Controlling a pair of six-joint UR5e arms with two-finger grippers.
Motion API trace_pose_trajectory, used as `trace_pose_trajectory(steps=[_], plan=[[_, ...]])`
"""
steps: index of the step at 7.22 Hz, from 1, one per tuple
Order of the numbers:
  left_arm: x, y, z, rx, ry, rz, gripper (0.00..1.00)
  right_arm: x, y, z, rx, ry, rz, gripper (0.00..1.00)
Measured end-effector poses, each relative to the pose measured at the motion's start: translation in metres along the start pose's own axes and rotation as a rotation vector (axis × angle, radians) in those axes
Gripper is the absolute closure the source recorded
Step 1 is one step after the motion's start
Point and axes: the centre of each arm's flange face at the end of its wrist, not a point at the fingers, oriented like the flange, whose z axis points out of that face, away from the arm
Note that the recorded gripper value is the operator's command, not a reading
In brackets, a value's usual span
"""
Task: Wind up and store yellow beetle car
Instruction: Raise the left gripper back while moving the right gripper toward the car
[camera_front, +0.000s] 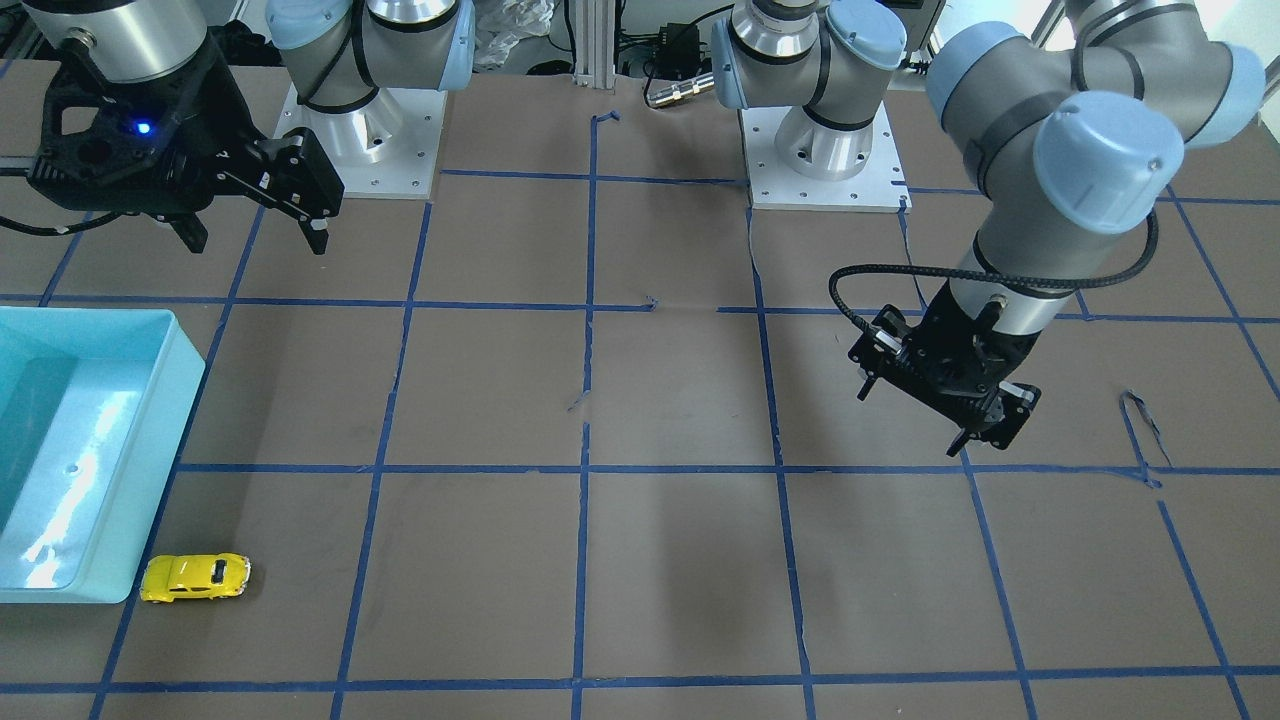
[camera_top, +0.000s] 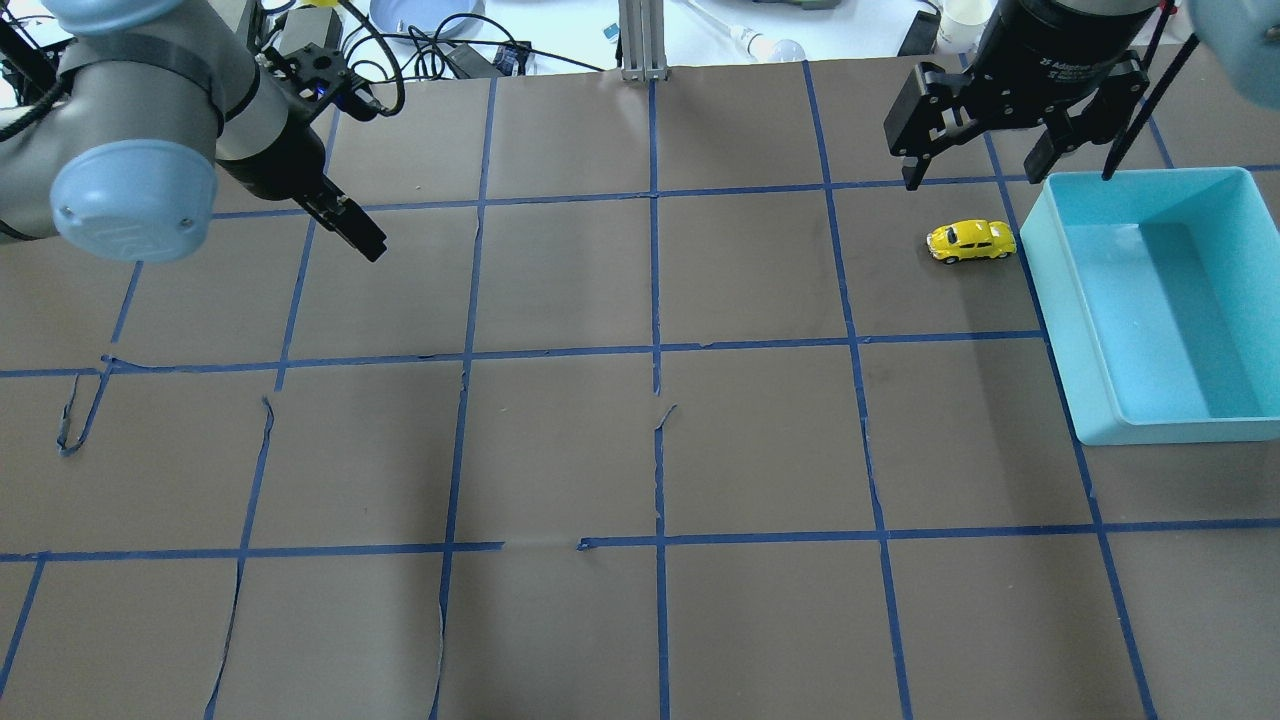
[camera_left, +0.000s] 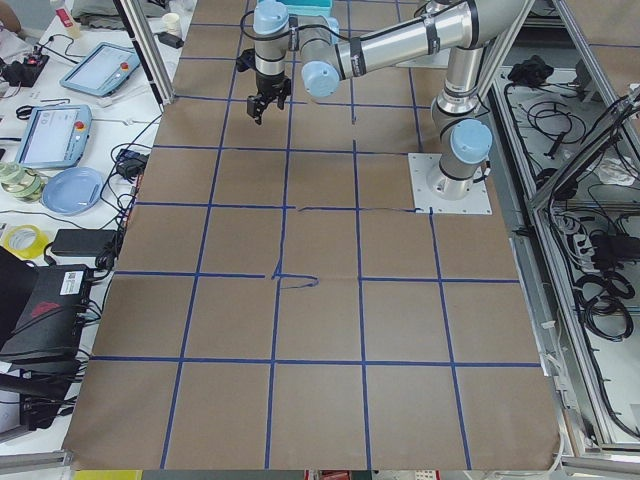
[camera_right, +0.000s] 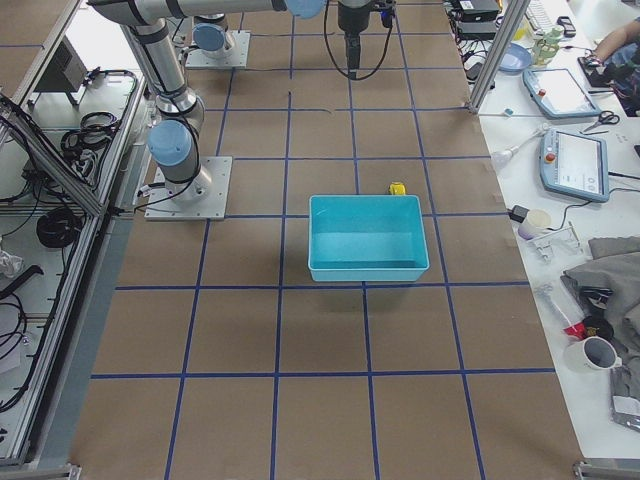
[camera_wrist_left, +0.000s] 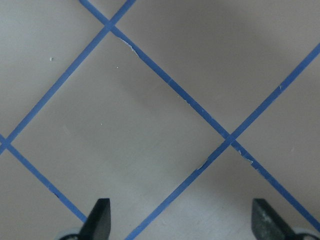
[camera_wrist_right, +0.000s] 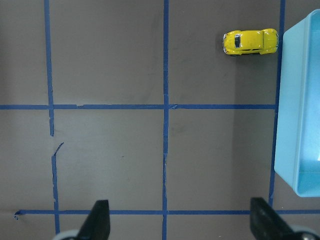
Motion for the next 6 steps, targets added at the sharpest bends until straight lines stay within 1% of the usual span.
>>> trace_pose_trajectory(steps=[2, 3, 4, 6], plan=[[0.041, -0.013, -0.044, 0.002, -0.055, -0.164, 0.00, 0.000, 0.000, 0.000, 0.000, 0.000, 0.000, 0.00], [0.062, -0.016, -0.062, 0.016, -0.071, -0.265, 0.00, 0.000, 0.000, 0.000, 0.000, 0.000, 0.000, 0.00], [0.076, -0.013, -0.079, 0.030, -0.074, -0.371, 0.00, 0.000, 0.000, 0.000, 0.000, 0.000, 0.001, 0.00], [0.085, -0.002, -0.104, 0.039, -0.067, -0.556, 0.00, 0.000, 0.000, 0.000, 0.000, 0.000, 0.000, 0.00]])
